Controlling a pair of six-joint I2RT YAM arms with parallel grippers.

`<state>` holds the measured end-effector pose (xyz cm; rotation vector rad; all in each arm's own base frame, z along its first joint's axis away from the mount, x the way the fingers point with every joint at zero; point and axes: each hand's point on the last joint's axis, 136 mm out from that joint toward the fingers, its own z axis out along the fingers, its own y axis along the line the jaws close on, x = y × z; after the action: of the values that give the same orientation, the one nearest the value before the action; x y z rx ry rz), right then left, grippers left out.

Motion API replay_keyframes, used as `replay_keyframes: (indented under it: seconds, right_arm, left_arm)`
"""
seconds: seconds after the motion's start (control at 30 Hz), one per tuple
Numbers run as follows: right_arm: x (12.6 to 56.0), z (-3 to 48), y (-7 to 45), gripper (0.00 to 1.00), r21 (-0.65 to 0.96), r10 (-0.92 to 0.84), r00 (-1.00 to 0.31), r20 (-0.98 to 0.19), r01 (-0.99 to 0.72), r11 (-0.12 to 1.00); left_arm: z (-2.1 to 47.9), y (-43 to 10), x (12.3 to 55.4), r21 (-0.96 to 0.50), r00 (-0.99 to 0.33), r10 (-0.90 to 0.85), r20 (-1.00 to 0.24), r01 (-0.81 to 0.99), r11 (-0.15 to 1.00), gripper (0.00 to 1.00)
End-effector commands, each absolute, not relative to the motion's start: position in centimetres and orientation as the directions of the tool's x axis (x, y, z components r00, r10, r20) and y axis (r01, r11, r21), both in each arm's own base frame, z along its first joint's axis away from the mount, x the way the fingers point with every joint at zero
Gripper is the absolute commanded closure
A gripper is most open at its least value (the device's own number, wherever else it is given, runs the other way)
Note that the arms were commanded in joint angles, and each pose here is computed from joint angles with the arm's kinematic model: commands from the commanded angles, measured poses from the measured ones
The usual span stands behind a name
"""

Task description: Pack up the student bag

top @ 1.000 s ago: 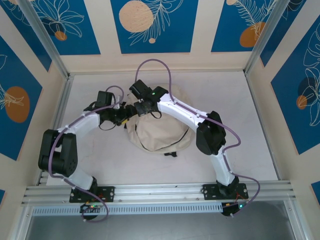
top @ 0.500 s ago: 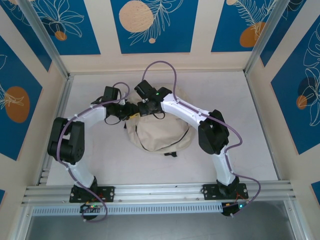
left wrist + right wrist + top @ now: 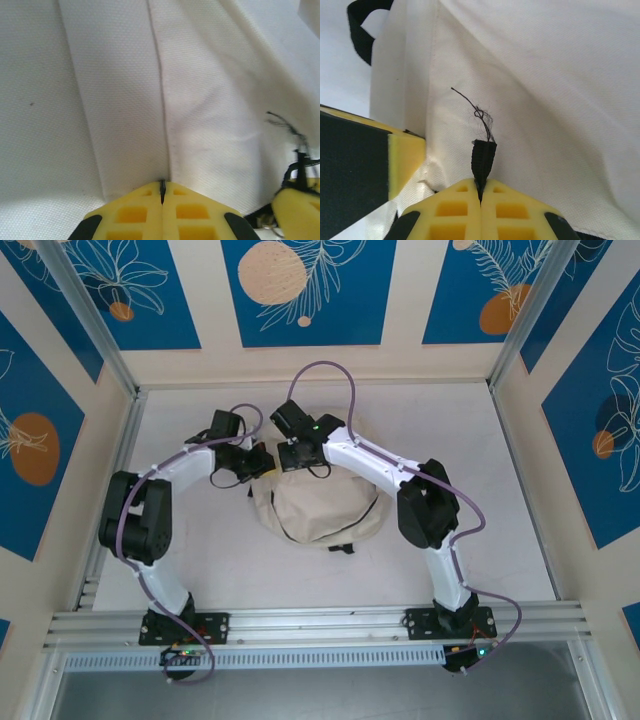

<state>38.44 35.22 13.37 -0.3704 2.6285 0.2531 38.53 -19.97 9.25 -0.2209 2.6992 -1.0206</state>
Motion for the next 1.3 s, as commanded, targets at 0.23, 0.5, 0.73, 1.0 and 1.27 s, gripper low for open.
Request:
replay_keyframes:
  seconds: [0.23,0.5,0.73,1.0,1.27]
  right_arm:
    - [40.5,16.0,26.6,1.00,-0.112,-0.155,-0.824,-0.545,-0.112,0.987]
    - [39.7,15.7,28.8,1.00,0.089,-0.129,-0.854,-0.504,-0.200,0.976]
    - [39.2,16.4,31.1,1.00,0.289,-0.098,-0.879,-0.467,-0.256,0.923]
    - [39.3,17.4,31.0,1.00,0.436,-0.020,-0.904,-0.426,-0.225,0.871]
    - [39.2,16.7,30.9,1.00,0.458,-0.007,-0.916,-0.400,-0.206,0.865]
  left_arm:
    - [4.4,-19.2,37.2,-0.573,-0.976,-0.195,-0.099,-0.105,0.813,1.00]
    - [8.3,-19.9,37.9,-0.632,-0.963,-0.217,-0.159,-0.070,0.772,1.00]
    - [12.4,-23.3,37.0,-0.771,-0.953,-0.267,-0.144,-0.061,0.634,0.65]
    - [11.9,-27.7,35.5,-0.811,-0.961,-0.266,-0.077,-0.095,0.577,0.49]
    - [10.0,-28.8,35.4,-0.794,-0.963,-0.268,-0.037,-0.134,0.593,0.50]
